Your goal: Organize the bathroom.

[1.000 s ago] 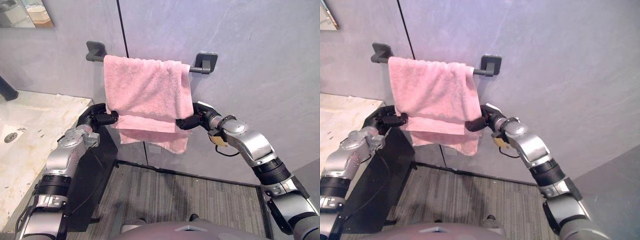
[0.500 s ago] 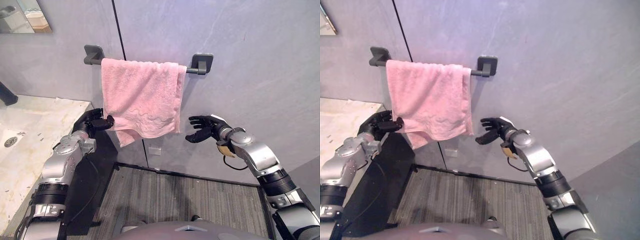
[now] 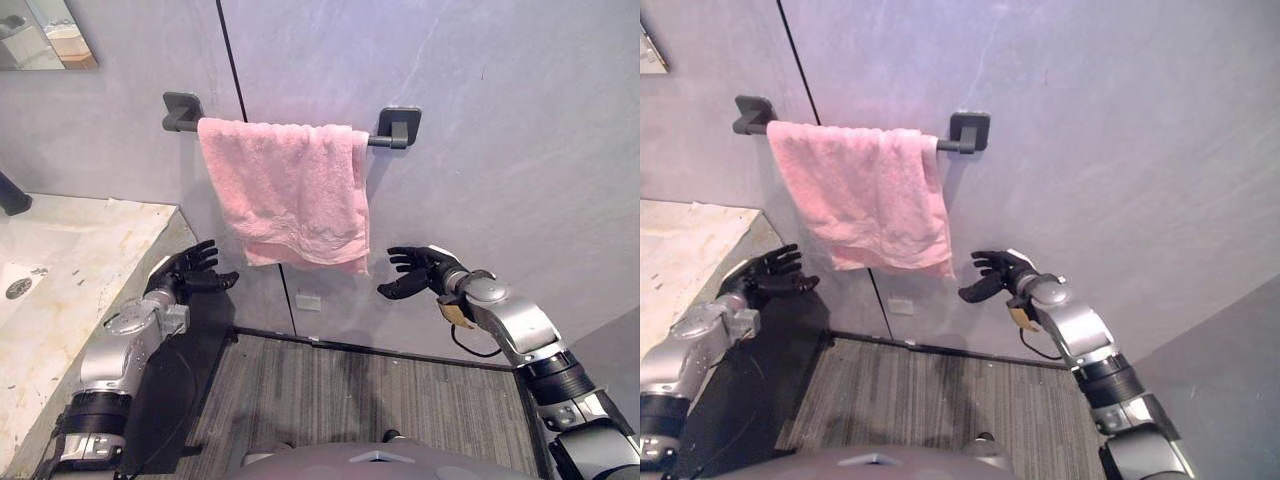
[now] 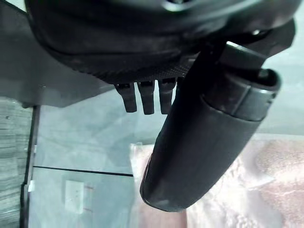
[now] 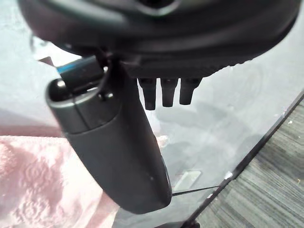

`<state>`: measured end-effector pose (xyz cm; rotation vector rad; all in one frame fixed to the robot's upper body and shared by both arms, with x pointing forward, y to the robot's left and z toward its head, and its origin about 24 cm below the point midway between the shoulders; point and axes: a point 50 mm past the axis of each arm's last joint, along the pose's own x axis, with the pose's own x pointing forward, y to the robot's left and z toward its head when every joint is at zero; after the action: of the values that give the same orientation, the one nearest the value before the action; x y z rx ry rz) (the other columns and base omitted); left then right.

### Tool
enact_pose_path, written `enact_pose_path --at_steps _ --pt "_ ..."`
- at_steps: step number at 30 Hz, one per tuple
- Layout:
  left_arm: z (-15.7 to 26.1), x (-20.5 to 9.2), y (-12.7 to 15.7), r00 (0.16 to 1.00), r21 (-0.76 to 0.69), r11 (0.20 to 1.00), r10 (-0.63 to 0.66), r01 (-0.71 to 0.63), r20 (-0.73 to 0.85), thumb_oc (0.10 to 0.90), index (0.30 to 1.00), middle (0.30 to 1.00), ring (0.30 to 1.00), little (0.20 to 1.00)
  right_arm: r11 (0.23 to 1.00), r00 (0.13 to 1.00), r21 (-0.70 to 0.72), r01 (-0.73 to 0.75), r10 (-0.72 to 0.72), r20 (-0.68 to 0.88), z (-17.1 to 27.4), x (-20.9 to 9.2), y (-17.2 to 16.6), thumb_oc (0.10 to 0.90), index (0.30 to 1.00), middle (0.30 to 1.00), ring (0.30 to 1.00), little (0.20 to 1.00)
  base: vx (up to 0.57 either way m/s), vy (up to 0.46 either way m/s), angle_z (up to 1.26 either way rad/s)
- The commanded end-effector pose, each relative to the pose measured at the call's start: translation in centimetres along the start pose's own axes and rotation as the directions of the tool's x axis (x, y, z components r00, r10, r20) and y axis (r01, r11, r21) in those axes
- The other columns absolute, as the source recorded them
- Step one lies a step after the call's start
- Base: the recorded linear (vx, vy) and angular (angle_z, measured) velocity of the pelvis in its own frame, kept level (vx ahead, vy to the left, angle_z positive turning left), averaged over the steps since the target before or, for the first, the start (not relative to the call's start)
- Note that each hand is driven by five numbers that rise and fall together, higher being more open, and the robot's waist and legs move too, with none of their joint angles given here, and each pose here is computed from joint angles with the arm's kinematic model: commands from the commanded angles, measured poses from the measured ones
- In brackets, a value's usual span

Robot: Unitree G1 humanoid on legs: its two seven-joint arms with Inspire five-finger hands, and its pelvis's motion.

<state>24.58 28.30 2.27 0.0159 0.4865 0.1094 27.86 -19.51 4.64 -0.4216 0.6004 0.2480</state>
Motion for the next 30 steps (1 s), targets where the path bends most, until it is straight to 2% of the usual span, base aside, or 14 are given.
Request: enact_pose_path --at_steps 1,6,7,8,9,10,12,13,16,19,23,27,30 --pt "1.8 0.0 0.6 0.996 -0.035 0.999 -0.002 0.005 0.093 0.800 0.900 0.900 0.900 0.900 0.990 0.977 -0.068 0.120 -0.105 0.186 2.9 -0.7 -1.8 0.800 0.900 0.900 0.900 0.900 -0.08 -0.022 -0.02" --pt "-3.1 -0.9 -0.4 0.999 -0.182 0.982 -0.047 0.044 -0.014 0.800 0.900 0.900 0.900 0.900 0.984 0.972 -0.121 0.131 -0.103 0.212 0.6 -1.1 -1.2 0.800 0.900 0.900 0.900 0.900 -0.09 -0.024 -0.05" --pt "-5.0 -1.6 -1.5 0.997 -0.385 0.921 -0.077 0.061 -0.028 0.800 0.900 0.900 0.900 0.900 0.979 0.971 -0.147 0.138 -0.105 0.216 -0.7 -1.3 -0.8 0.800 0.900 0.900 0.900 0.900 -0.10 -0.022 -0.06" --pt "-5.0 -1.6 -1.5 0.997 -0.385 0.921 -0.077 0.061 -0.028 0.800 0.900 0.900 0.900 0.900 0.979 0.971 -0.147 0.138 -0.105 0.216 -0.7 -1.3 -0.8 0.800 0.900 0.900 0.900 0.900 -0.11 -0.025 -0.04" --pt "-6.3 -1.9 -2.9 0.994 -0.575 0.814 -0.109 0.083 -0.010 0.800 0.900 0.900 0.900 0.900 0.979 0.981 -0.174 0.109 -0.078 0.176 -2.0 -1.2 -0.1 0.800 0.900 0.900 0.900 0.900 -0.13 -0.053 -0.07" --pt "-9.1 -2.5 -3.8 0.995 -0.704 0.709 -0.084 0.021 -0.055 0.800 0.900 0.900 0.900 0.900 0.985 0.995 -0.170 0.039 -0.023 0.096 -4.7 -0.7 1.4 0.800 0.900 0.900 0.900 0.900 -0.16 -0.068 -0.08" --pt "-10.7 -2.9 -4.1 0.991 -0.754 0.656 -0.081 -0.025 -0.104 0.800 0.900 0.900 0.900 0.900 0.989 0.999 -0.146 -0.009 0.015 0.034 -6.1 -0.5 2.2 0.800 0.900 0.900 0.900 0.900 -0.13 -0.074 -0.02" --pt "-14.0 -4.0 -4.5 0.973 -0.810 0.575 -0.103 -0.111 -0.206 0.800 0.900 0.900 0.900 0.900 0.987 0.998 -0.154 -0.051 0.044 -0.051 -8.7 -0.3 3.4 0.800 0.900 0.900 0.900 0.900 -0.12 -0.082 0.04" --pt "-18.3 -6.0 -4.9 0.928 -0.845 0.491 -0.171 -0.211 -0.331 0.800 0.900 0.900 0.900 0.900 0.976 0.979 -0.179 -0.121 0.088 -0.185 -11.9 -0.4 4.3 0.800 0.900 0.900 0.900 0.900 -0.11 -0.079 0.03" --pt "-21.9 -8.1 -4.3 0.849 -0.772 0.512 -0.143 -0.376 -0.509 0.800 0.900 0.900 0.900 0.900 0.959 0.935 -0.198 -0.204 0.130 -0.331 -14.9 -0.6 5.2 0.800 0.900 0.900 0.900 0.900 -0.10 -0.078 0.10" --pt "-25.0 -10.3 -3.1 0.719 -0.619 0.585 -0.085 -0.525 -0.690 0.800 0.900 0.900 0.900 0.900 0.934 0.876 -0.226 -0.276 0.147 -0.460 -17.5 -0.4 5.7 0.800 0.900 0.900 0.900 0.900 -0.07 -0.093 0.15" --pt "-26.5 -11.4 -2.5 0.662 -0.558 0.603 -0.066 -0.570 -0.747 0.800 0.900 0.900 0.900 0.900 0.919 0.836 -0.232 -0.317 0.155 -0.527 -19.0 0.2 6.0 0.800 0.900 0.900 0.900 0.900 -0.08 -0.073 0.22" --pt "-26.8 -11.1 -2.7 0.648 -0.523 0.662 -0.073 -0.537 -0.758 0.800 0.900 0.900 0.900 0.900 0.907 0.819 -0.263 -0.328 0.135 -0.557 -19.9 0.4 6.4 0.800 0.900 0.900 0.900 0.900 -0.25 -0.125 0.63"
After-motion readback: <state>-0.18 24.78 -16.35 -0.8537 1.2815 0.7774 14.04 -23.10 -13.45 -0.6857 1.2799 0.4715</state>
